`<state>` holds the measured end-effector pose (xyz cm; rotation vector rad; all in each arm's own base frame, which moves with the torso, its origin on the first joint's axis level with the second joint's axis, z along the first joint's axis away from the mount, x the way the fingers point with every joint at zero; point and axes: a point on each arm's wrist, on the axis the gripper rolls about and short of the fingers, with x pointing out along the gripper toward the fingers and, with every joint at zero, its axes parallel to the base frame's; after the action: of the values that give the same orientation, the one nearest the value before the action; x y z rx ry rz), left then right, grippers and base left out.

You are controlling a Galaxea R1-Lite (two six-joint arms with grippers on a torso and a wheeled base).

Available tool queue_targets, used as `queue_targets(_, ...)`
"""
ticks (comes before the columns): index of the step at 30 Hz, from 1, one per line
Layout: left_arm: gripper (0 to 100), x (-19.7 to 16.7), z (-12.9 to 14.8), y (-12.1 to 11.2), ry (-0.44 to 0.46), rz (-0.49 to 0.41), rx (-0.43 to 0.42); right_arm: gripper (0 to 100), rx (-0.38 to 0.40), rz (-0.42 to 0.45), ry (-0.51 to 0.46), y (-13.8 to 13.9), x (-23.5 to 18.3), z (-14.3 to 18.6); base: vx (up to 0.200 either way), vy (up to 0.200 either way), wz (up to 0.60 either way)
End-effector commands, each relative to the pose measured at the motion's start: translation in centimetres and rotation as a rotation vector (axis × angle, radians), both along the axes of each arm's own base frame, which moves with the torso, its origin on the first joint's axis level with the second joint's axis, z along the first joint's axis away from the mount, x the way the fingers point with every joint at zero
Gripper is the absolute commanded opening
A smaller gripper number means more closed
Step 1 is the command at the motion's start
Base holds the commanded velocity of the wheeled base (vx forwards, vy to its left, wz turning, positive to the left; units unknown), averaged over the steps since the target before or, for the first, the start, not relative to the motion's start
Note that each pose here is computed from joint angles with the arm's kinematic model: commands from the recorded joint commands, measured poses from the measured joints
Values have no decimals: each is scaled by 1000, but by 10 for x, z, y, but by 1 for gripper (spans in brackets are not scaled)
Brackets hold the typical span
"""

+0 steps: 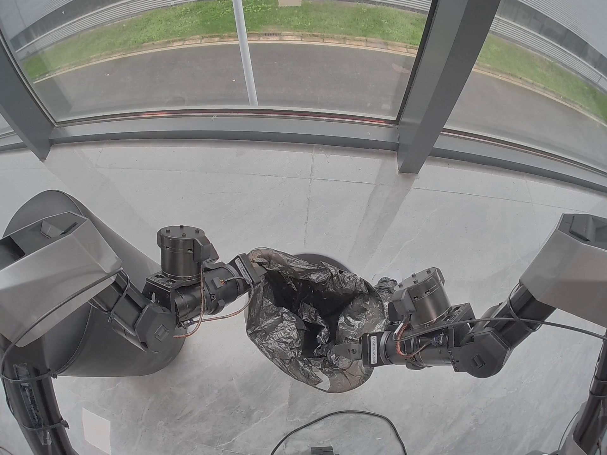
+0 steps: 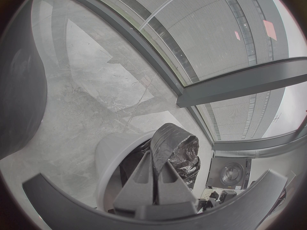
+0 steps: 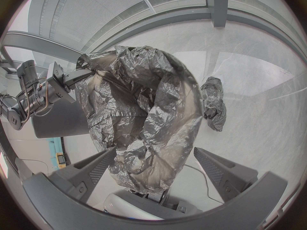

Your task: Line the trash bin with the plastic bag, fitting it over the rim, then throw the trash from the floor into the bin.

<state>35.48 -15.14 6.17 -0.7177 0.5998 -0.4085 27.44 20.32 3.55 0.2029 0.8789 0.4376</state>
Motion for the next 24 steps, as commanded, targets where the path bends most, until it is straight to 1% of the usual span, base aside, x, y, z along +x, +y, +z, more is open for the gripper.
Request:
queue_targets(1, 0, 0, 1, 0, -3, 0, -2, 100, -5, -25, -23, -2, 3, 4, 0, 0, 0)
queue_targets(4, 0, 1, 2, 0, -6, 1, -3, 100, -9, -54, -52, -3, 7, 8, 0, 0, 0)
queue_targets(9, 0, 3, 2, 1, -13, 4, -1, 100, 40, -63, -128, 4, 17, 28, 0, 0, 0)
queue_targets(10, 0, 3, 2, 1, -13, 4, -1, 100, 40, -63, -128, 4, 17, 28, 0, 0, 0)
queue_targets(11, 0, 4, 1, 3, -15, 7, 7, 100, 66, -60, -165, 11, 23, 36, 0, 0, 0)
queue_targets(13, 0, 5, 0, 5, -16, 9, 13, 100, 78, -57, -198, 16, 28, 42, 0, 0, 0)
queue_targets(15, 0, 6, 0, 6, -15, 12, 15, 100, 78, -57, -224, 19, 32, 46, 0, 0, 0)
queue_targets(16, 0, 7, -1, 7, -13, 16, 15, 100, 69, -56, -258, 24, 39, 49, 0, 0, 0)
queue_targets(20, 0, 8, -1, 10, -15, 23, 15, 100, 31, -50, -318, 34, 55, 48, 0, 0, 0)
queue_targets(24, 0, 7, 0, 10, -16, 23, 14, 100, 20, -54, -345, 37, 60, 52, 0, 0, 0)
